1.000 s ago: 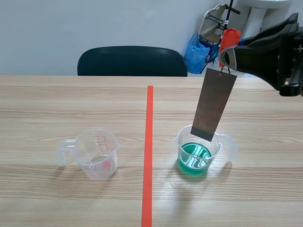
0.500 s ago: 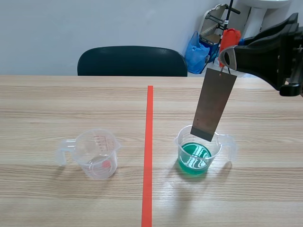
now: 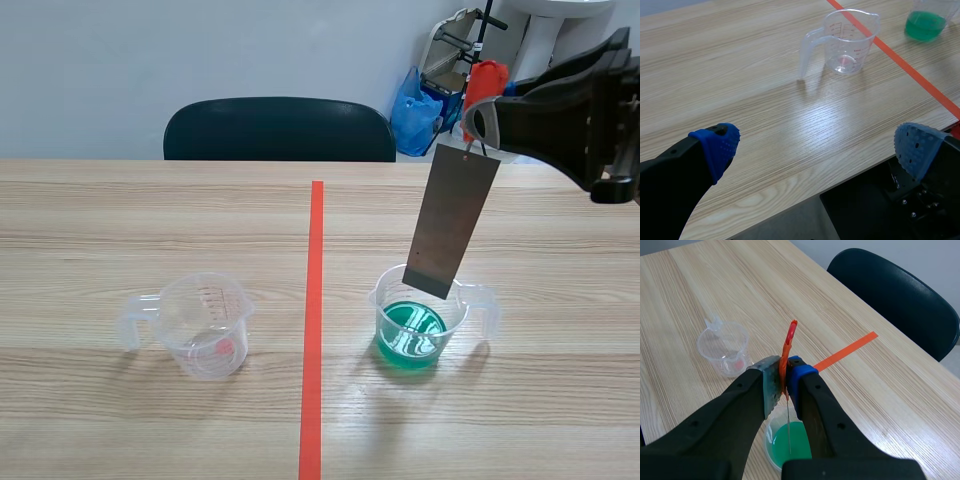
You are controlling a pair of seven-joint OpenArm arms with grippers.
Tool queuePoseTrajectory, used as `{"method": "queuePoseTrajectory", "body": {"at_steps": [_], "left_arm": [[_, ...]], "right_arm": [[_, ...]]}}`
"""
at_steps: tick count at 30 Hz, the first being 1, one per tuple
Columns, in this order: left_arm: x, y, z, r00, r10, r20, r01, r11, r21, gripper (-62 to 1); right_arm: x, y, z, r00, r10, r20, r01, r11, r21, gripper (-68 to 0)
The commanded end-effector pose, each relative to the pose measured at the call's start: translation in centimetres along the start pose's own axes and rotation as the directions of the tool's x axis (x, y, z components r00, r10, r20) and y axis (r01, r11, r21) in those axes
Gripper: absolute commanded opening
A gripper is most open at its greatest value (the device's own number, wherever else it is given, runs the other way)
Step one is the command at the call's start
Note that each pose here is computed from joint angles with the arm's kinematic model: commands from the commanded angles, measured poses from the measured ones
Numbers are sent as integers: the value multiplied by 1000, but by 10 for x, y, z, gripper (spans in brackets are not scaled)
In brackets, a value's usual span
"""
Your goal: Do the redox reaction experiment
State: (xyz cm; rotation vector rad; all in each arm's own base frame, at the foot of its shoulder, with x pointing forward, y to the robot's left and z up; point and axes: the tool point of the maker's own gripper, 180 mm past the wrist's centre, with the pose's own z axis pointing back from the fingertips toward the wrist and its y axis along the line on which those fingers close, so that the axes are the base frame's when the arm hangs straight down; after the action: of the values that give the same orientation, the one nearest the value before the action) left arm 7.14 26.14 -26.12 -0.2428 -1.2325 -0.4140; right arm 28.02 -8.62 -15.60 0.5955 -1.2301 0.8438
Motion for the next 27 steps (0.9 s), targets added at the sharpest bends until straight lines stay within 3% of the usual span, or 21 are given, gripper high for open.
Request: {"method": "queuePoseTrajectory", "body": {"at_steps": [1, 27], "left_arm": [[6, -1, -1, 999, 9, 32, -9, 1000, 5, 14], [7, 0, -1, 999, 12, 37, -12, 1000, 10, 14]], "right_arm": [[15, -1, 2, 999, 25, 38, -24, 1000, -2, -669], [15, -1, 2, 999, 25, 38, -24, 1000, -2, -669]]}}
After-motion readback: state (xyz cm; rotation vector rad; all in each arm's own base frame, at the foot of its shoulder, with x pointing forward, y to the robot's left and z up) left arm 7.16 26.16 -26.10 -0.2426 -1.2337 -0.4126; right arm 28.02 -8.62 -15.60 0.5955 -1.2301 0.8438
